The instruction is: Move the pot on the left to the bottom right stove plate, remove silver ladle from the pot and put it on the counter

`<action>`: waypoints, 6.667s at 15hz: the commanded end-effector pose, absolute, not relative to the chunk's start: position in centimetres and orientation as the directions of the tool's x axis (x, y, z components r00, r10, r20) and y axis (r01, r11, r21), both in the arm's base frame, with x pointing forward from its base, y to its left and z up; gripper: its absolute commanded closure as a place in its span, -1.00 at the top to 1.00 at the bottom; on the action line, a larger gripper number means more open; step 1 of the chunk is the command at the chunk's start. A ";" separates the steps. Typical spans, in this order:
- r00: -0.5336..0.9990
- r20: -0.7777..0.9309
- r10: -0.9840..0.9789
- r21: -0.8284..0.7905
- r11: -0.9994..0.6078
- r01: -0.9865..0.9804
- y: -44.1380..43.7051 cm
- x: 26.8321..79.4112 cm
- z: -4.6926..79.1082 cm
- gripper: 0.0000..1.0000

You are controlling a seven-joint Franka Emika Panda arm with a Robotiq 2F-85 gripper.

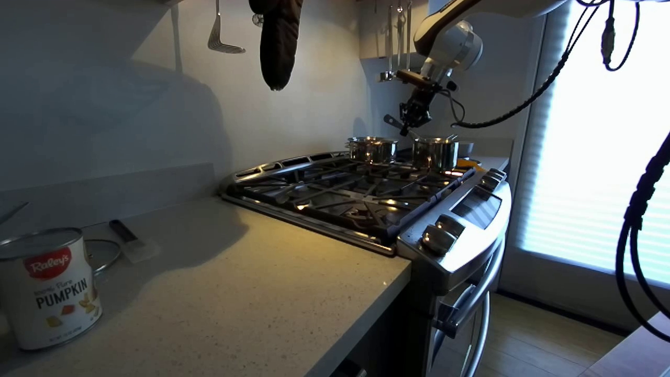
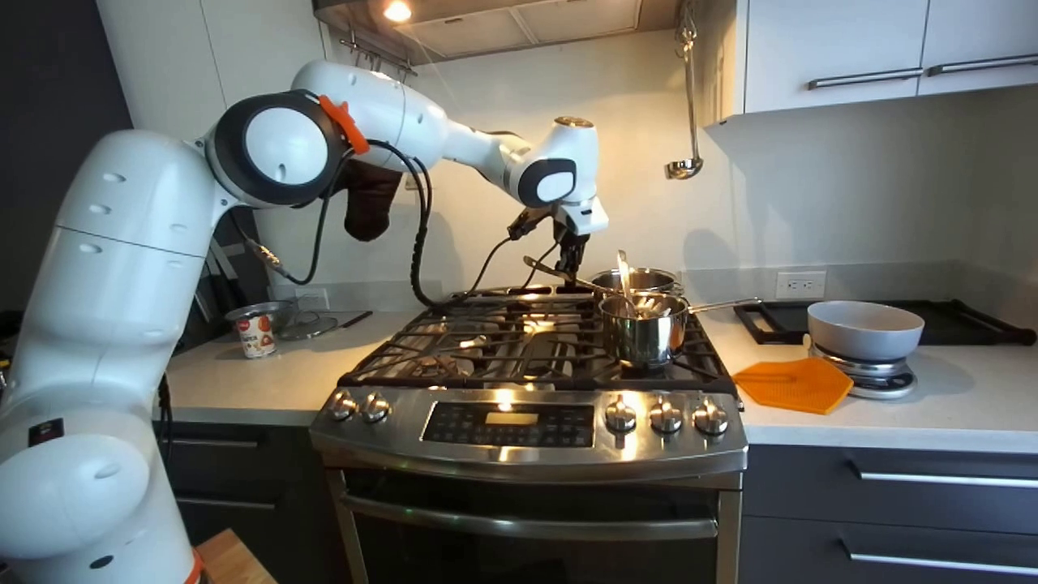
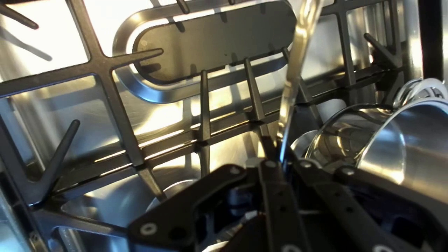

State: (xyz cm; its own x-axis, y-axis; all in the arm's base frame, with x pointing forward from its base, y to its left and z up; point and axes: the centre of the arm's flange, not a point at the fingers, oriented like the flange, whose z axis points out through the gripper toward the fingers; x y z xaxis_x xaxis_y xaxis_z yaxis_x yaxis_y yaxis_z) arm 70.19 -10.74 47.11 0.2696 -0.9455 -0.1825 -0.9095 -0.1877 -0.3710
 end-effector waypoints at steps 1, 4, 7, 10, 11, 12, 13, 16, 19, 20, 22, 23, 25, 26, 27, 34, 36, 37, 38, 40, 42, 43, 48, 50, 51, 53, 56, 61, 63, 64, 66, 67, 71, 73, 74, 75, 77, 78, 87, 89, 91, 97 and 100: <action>0.293 -0.181 -0.939 -0.361 -0.214 -0.908 -9.4 67.4 48.9 -0.98; 0.336 -0.155 -0.929 -0.370 -0.261 -0.892 -6.7 65.8 50.9 -0.98; 0.400 -0.052 -0.915 -0.378 -0.352 -0.856 -2.2 63.8 53.2 -0.98; 0.518 0.064 -0.853 -0.367 -0.503 -0.782 3.9 61.2 55.4 -0.98; 0.566 0.094 -0.819 -0.360 -0.558 -0.747 6.2 60.1 55.9 -0.98; 0.611 0.113 -0.784 -0.351 -0.606 -0.713 8.3 59.2 56.6 -0.98; 0.662 0.128 -0.738 -0.348 -0.659 -0.667 10.8 58.3 56.6 -0.98; 0.789 0.114 -0.604 -0.352 -0.767 -0.537 17.6 55.6 56.1 -0.98; 0.883 0.101 -0.458 -0.383 -0.837 -0.391 23.5 53.4 54.5 -0.98; 0.907 0.097 -0.409 -0.395 -0.853 -0.342 25.2 52.7 54.1 -0.98; 0.947 0.085 -0.311 -0.438 -0.865 -0.244 27.9 51.8 52.5 -0.98; 0.961 0.075 -0.266 -0.466 -0.862 -0.202 29.1 51.2 51.7 -0.98; 0.982 0.057 -0.179 -0.521 -0.844 -0.123 30.2 50.4 50.3 -0.98; 0.989 0.042 -0.139 -0.553 -0.828 -0.093 30.2 50.2 49.7 -0.98; 0.978 0.052 -0.203 -0.503 -0.851 -0.150 31.0 51.0 51.2 -0.98; 0.983 0.036 -0.179 -0.517 -0.845 -0.135 31.2 51.1 50.5 -0.98; 0.992 0.008 -0.129 -0.563 -0.820 -0.102 32.0 50.5 49.2 -0.98; 0.995 -0.010 -0.103 -0.590 -0.802 -0.089 32.4 49.9 48.1 -0.98; 0.996 -0.026 -0.083 -0.605 -0.792 -0.082 32.8 49.5 47.3 -0.98; 0.997 -0.061 -0.041 -0.641 -0.764 -0.070 33.5 48.4 45.2 -0.98; 0.996 -0.090 0.008 -0.678 -0.733 -0.055 34.2 47.2 43.0 -0.98; 0.995 -0.095 0.039 -0.698 -0.715 -0.039 34.7 46.6 41.8 -0.98; 0.979 -0.064 0.193 -0.749 -0.658 0.081 36.6 44.3 37.7 -0.98; 0.966 -0.038 0.256 -0.769 -0.625 0.135 36.9 43.8 36.3 -0.98; 0.960 -0.029 0.280 -0.776 -0.611 0.155 36.8 43.7 35.2 -0.98; 0.948 -0.013 0.318 -0.793 -0.580 0.184 36.4 43.5 33.5 -0.98; 0.930 0.021 0.366 -0.809 -0.540 0.230 35.9 43.3 30.9 -0.98; 0.911 0.062 0.408 -0.816 -0.504 0.282 34.6 43.0 27.4 -0.98; 0.904 0.080 0.419 -0.816 -0.493 0.301 34.3 43.0 26.5 -0.98; 0.902 0.088 0.424 -0.814 -0.490 0.310 34.2 43.1 26.3 -0.98; 0.899 0.099 0.427 -0.818 -0.480 0.318 34.0 43.2 26.0 -0.98; 0.899 0.099 0.426 -0.818 -0.480 0.317 34.0 43.2 26.0 -0.94; 0.902 0.094 0.421 -0.822 -0.478 0.309 33.9 43.3 25.9 -0.34; 0.903 0.093 0.419 -0.822 -0.479 0.307 33.8 43.4 26.0 -0.05; 0.904 0.091 0.419 -0.823 -0.480 0.305 33.7 43.5 26.0 0.09; 0.904 0.090 0.419 -0.824 -0.479 0.304 33.7 43.5 26.0 0.27; 0.904 0.083 0.419 -0.826 -0.479 0.298 33.6 43.5 26.1 0.57; 0.905 0.072 0.419 -0.824 -0.486 0.291 33.5 43.6 26.1 0.71; 0.923 -0.099 0.371 -0.765 -0.622 0.168 34.1 44.2 37.9 1.00; 0.922 -0.166 0.349 -0.724 -0.679 0.126 34.5 43.6 41.7 1.00; 0.914 -0.237 0.329 -0.660 -0.745 0.097 34.2 42.7 44.7 1.00; 0.846 -0.412 0.338 -0.419 -0.895 0.153 33.6 39.5 51.2 1.00; 0.849 -0.451 0.274 -0.263 -0.950 0.167 32.6 38.5 53.5 1.00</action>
State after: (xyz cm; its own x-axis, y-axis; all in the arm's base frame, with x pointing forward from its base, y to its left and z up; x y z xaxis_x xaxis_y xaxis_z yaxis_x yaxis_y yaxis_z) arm 39.08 33.08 51.29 0.8479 0.3327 -0.4128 0.1609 -0.9033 -0.3976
